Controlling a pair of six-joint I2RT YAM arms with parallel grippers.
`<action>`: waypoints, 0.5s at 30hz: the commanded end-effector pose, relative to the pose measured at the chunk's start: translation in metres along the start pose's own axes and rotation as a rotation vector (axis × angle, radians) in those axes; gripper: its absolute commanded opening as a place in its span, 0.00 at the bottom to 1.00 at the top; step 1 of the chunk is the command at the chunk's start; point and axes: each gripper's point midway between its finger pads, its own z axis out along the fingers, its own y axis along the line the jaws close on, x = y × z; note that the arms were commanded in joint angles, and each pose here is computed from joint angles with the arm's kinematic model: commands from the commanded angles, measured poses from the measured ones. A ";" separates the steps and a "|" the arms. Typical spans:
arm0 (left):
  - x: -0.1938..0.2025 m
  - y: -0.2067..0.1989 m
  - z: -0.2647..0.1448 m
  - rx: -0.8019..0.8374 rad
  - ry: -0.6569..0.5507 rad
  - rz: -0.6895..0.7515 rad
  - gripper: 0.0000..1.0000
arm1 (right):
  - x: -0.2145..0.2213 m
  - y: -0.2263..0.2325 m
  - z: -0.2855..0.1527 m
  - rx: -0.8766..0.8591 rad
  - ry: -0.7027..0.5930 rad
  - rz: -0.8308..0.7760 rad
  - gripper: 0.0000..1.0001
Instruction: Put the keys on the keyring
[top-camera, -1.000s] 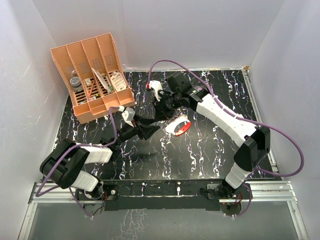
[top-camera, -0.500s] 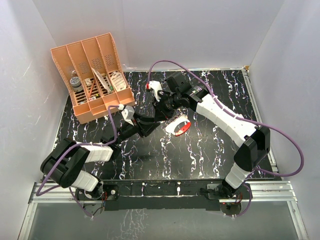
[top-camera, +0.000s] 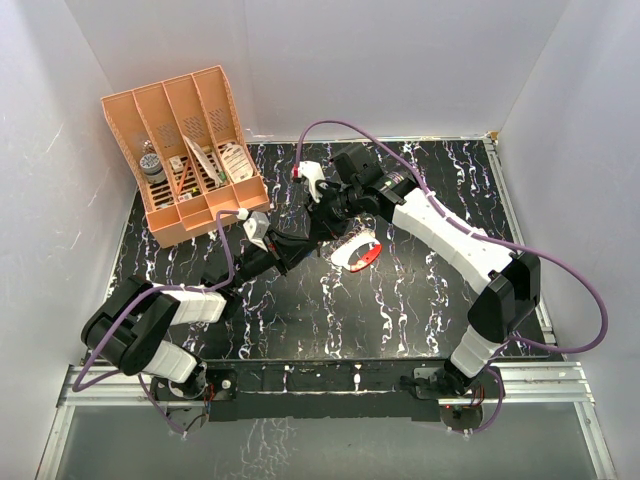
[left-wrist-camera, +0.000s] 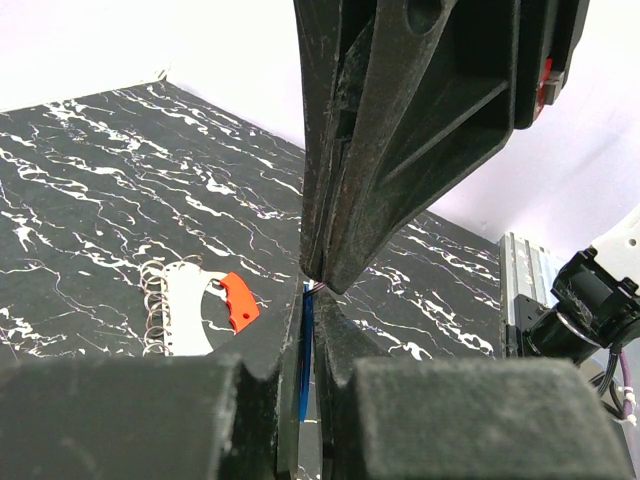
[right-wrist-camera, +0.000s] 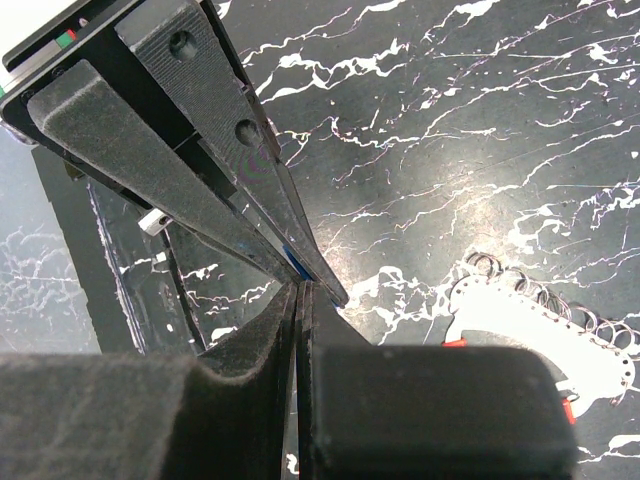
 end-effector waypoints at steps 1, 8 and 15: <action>-0.027 -0.008 0.007 0.044 -0.086 0.062 0.00 | -0.017 0.010 -0.011 -0.009 -0.071 -0.052 0.00; -0.021 -0.007 0.005 0.039 -0.072 0.037 0.00 | -0.030 0.006 -0.017 0.037 -0.123 -0.057 0.01; -0.016 -0.004 0.001 0.012 -0.070 0.003 0.00 | -0.056 0.002 -0.031 0.101 -0.236 -0.076 0.35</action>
